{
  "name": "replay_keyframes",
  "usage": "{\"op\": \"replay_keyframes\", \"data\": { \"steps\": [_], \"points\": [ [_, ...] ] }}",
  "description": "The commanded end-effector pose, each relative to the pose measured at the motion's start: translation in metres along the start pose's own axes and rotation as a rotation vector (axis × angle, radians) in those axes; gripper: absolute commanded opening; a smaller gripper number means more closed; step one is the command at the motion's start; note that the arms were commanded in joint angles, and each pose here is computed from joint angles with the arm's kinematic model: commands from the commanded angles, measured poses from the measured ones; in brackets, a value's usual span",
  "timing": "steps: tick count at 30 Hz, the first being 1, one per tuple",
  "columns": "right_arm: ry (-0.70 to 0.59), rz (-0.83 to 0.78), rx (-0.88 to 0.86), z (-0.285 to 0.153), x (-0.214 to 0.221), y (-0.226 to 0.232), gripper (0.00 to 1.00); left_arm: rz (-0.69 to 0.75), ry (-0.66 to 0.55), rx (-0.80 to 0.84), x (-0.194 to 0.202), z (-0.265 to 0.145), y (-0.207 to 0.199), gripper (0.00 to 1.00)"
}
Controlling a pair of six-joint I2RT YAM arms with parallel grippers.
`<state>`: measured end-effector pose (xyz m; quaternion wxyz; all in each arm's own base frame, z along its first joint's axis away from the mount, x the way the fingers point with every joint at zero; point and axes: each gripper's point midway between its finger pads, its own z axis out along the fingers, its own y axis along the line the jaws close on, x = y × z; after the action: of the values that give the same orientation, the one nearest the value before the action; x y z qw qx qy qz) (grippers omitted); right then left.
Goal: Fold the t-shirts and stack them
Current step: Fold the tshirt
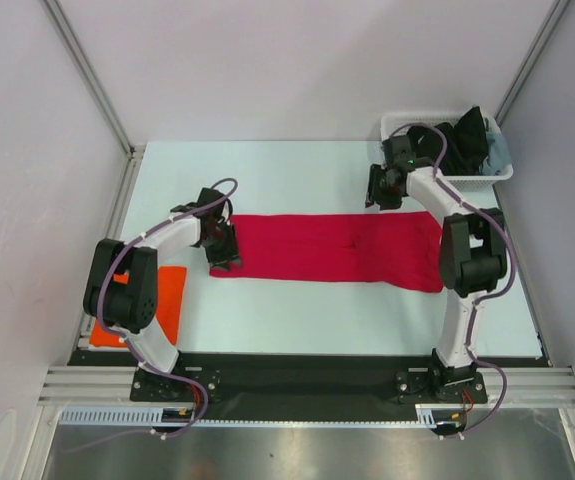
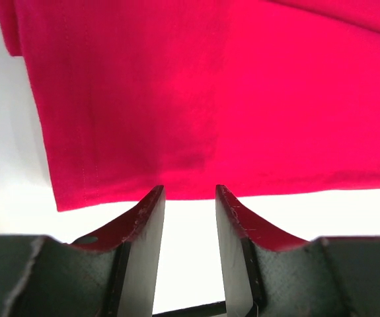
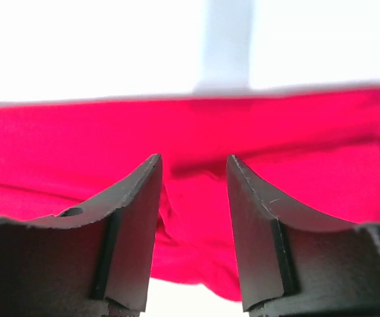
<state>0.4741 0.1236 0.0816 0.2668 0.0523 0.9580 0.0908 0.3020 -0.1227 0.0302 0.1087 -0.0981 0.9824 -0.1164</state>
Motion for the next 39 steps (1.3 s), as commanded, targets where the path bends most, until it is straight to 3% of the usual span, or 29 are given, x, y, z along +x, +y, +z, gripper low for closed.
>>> {"op": "replay_keyframes", "data": {
  "steps": [1, 7, 12, 16, 24, 31, 39],
  "points": [
    [-0.01, 0.011, 0.021, -0.048, 0.001, -0.02, 0.49, 0.013, -0.088, 0.033, -0.015, -0.021, -0.007, 0.42],
    [-0.011, 0.124, 0.023, -0.086, 0.038, -0.057, 0.53, 0.035, -0.085, 0.034, -0.019, -0.012, -0.007, 0.47],
    [0.065, 0.298, 0.091, -0.086, 0.1, -0.103, 0.56, -0.001, -0.046, -0.013, -0.014, 0.007, 0.005, 0.46],
    [0.036, 0.416, 0.103, -0.088, 0.124, -0.122, 0.56, -0.086, 0.01, -0.026, 0.002, 0.019, 0.028, 0.46],
    [0.089, 0.557, 0.164, -0.056, 0.164, -0.159, 0.43, -0.137, 0.068, -0.036, 0.012, 0.027, 0.049, 0.45],
    [0.039, 0.493, 0.409, -0.06, 0.139, -0.222, 0.42, -0.187, 0.145, -0.04, 0.033, 0.032, 0.054, 0.45],
    [0.015, 0.395, 0.424, -0.074, 0.105, -0.214, 0.46, -0.247, 0.217, 0.011, 0.075, 0.025, 0.051, 0.44]
  ]
}}
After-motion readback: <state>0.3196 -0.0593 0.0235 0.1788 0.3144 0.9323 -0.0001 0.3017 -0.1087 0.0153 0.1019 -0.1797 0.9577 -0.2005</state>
